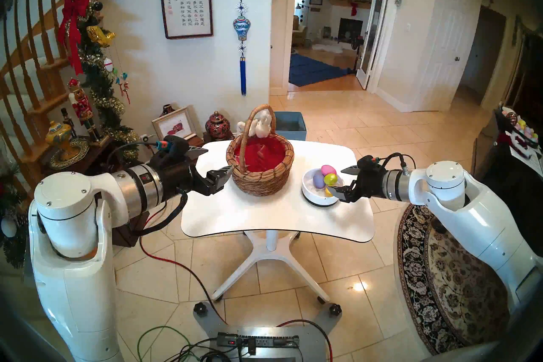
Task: Put easter egg into basket
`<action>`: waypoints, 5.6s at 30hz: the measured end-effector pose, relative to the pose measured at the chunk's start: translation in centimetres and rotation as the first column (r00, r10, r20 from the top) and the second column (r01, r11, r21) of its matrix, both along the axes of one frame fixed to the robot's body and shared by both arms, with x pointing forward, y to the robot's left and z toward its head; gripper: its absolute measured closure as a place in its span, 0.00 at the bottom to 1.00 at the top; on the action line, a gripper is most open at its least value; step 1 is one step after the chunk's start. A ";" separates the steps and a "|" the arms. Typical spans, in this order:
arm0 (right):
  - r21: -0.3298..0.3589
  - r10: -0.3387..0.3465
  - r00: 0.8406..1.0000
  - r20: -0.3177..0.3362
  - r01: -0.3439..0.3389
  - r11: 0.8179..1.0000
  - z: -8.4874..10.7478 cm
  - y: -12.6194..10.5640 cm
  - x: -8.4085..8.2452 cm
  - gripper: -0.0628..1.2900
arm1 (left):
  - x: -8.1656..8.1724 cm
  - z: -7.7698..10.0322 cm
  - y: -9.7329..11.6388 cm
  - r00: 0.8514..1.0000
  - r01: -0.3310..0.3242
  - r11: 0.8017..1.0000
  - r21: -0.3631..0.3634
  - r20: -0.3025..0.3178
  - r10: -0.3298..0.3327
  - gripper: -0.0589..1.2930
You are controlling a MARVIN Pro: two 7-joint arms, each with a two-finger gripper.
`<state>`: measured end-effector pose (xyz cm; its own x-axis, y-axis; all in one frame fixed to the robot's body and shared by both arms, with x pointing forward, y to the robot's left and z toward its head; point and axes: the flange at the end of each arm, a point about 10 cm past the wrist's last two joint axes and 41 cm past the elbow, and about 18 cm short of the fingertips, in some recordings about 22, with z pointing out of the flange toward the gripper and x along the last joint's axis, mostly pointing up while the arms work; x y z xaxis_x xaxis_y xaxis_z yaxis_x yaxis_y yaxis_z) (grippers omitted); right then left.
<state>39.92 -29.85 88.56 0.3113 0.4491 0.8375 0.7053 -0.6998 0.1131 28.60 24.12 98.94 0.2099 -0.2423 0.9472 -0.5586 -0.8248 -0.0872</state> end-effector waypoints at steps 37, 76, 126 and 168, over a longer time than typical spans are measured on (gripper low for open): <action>0.018 -0.056 0.998 -0.010 0.056 0.998 -0.8 0.4 1.0 0.04 | 0.0 0.0 0.0 1.000 0.000 1.000 0.000 0.000 0.000 0.02; 0.044 -0.078 0.997 -0.023 0.079 0.996 -0.5 0.1 0.7 0.44 | 0.0 0.0 0.0 1.000 0.000 1.000 0.000 0.000 0.000 0.02; 0.058 -0.062 0.998 -0.029 0.064 0.996 -1.4 1.2 0.9 0.06 | 0.0 0.0 0.0 1.000 0.000 1.000 0.000 0.000 0.000 0.02; 0.029 -0.081 0.996 -0.028 0.081 0.996 -1.6 2.2 1.6 0.06 | 0.0 0.0 0.0 1.000 0.000 1.000 0.000 0.000 0.000 0.02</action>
<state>41.55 -27.67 87.01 0.3681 0.3964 0.8411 0.6487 -0.7576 0.0732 28.60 24.12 98.94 0.2101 -0.2423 0.9472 -0.5585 -0.8249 -0.0871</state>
